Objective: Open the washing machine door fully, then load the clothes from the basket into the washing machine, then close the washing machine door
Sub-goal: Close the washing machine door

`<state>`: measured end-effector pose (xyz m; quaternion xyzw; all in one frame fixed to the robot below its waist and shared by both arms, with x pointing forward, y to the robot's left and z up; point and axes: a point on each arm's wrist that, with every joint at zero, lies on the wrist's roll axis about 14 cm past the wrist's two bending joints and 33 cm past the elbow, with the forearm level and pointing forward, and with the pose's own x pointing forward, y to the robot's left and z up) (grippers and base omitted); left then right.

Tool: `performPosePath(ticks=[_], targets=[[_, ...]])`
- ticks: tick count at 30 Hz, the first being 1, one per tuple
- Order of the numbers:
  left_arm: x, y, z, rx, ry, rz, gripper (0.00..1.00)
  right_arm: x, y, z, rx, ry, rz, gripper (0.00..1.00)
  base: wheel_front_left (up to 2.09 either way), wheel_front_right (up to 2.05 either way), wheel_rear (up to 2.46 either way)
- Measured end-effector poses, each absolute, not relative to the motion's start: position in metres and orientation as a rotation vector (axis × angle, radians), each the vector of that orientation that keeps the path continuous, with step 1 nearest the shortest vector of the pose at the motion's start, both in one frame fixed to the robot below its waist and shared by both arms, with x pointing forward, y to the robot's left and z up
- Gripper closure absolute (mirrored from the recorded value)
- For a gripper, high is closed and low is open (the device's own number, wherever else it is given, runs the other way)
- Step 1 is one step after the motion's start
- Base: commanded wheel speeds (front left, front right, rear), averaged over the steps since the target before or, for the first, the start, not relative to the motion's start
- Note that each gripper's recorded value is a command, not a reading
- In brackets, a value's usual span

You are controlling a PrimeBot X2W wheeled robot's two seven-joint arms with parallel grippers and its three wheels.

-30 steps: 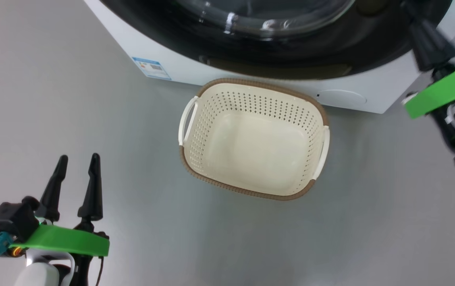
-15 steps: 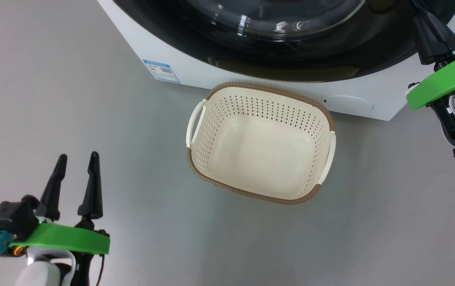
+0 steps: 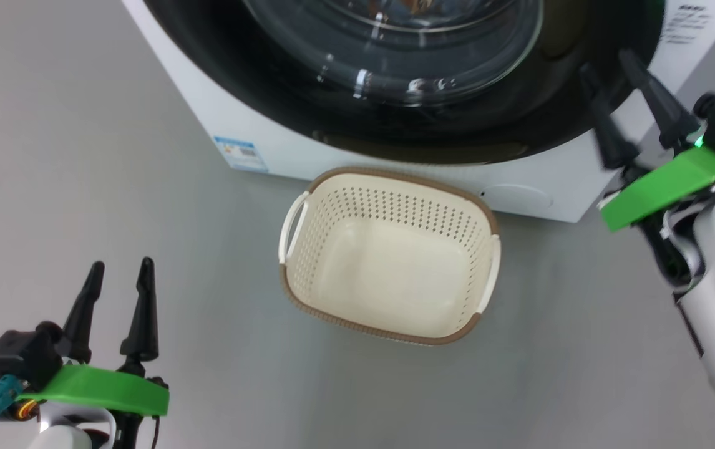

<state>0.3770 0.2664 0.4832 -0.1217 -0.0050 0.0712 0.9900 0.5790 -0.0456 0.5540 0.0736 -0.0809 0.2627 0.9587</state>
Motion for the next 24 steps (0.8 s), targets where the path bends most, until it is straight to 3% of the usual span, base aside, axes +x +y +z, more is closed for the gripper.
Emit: performPosePath(ticks=[9, 24], targets=[[0.378, 0.244, 0.495, -0.262, -0.042, 0.067, 0.00, 0.524, -0.054, 0.557, 0.165, -0.161, 0.539, 0.00, 0.00, 0.00, 0.00], [0.361, 0.202, 0.497, -0.299, -0.042, -0.053, 0.00, 0.436, -0.106, 0.550, 0.200, -0.138, 0.411, 0.00, 0.00, 0.00, 0.00]])
